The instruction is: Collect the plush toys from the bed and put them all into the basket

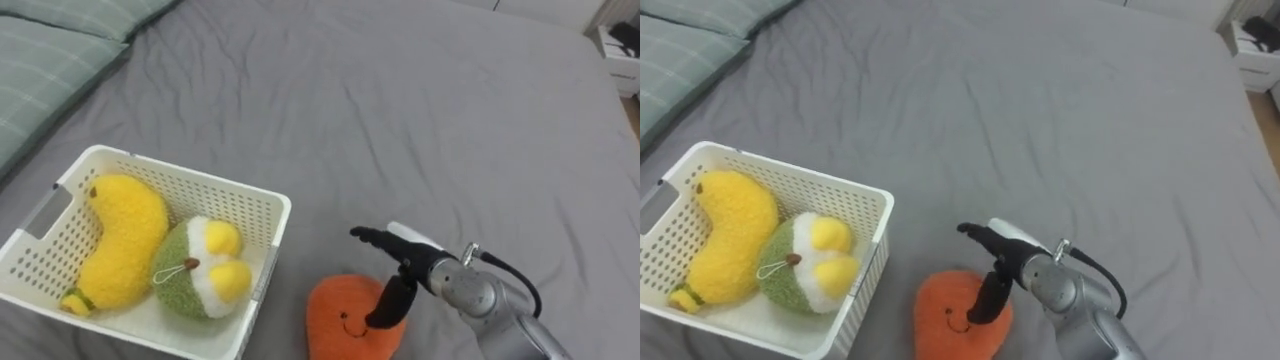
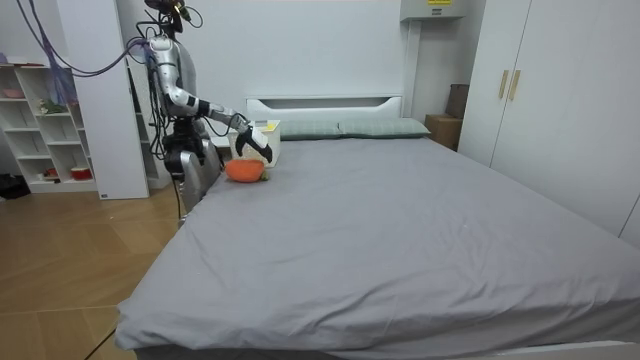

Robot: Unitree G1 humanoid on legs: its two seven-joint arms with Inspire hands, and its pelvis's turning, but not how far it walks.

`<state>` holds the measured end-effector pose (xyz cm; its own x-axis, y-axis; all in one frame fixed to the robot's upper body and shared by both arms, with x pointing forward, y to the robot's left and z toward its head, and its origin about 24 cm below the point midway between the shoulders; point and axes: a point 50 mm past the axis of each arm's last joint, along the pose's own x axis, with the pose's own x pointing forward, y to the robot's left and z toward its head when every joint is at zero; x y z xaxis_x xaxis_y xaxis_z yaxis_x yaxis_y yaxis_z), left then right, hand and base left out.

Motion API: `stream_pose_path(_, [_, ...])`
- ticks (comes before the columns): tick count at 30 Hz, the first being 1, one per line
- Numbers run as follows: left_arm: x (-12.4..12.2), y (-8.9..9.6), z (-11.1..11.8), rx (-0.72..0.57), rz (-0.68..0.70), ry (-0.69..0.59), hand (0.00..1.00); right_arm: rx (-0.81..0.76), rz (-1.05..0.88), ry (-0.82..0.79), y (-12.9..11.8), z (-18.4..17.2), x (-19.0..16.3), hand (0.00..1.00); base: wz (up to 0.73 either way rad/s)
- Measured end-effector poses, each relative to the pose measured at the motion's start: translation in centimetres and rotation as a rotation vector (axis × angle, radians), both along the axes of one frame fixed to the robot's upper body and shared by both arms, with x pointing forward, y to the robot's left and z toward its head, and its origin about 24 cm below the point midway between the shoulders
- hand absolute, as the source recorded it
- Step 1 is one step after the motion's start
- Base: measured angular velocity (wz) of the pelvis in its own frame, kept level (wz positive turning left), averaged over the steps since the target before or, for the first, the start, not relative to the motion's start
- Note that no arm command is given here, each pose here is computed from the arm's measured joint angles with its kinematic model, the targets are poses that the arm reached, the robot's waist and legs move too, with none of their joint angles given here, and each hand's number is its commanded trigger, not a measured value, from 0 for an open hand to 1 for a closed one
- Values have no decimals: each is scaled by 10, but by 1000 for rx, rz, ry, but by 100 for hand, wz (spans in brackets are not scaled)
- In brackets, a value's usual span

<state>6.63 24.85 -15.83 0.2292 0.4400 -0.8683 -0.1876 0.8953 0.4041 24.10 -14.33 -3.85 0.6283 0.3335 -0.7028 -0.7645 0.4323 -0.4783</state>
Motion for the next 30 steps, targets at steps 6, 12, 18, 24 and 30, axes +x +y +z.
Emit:
stream_pose_path(6, [-1,0,0,-13,-4,12,0,-55,61,147,4,-16,-11,0,0])
stream_pose_path(12, [-4,8,1,7,-4,33,0,-85,62,202,1,-21,-8,66,0])
stream_pose_path(18, [-3,7,1,7,-22,39,0,-80,76,198,7,-17,-2,86,0])
stream_pose_path(24, [-3,7,1,5,-21,39,0,-81,78,262,4,-24,-7,100,1])
stream_pose_path(30, [-6,7,1,9,-14,55,0,-86,83,294,4,-25,-9,100,2])
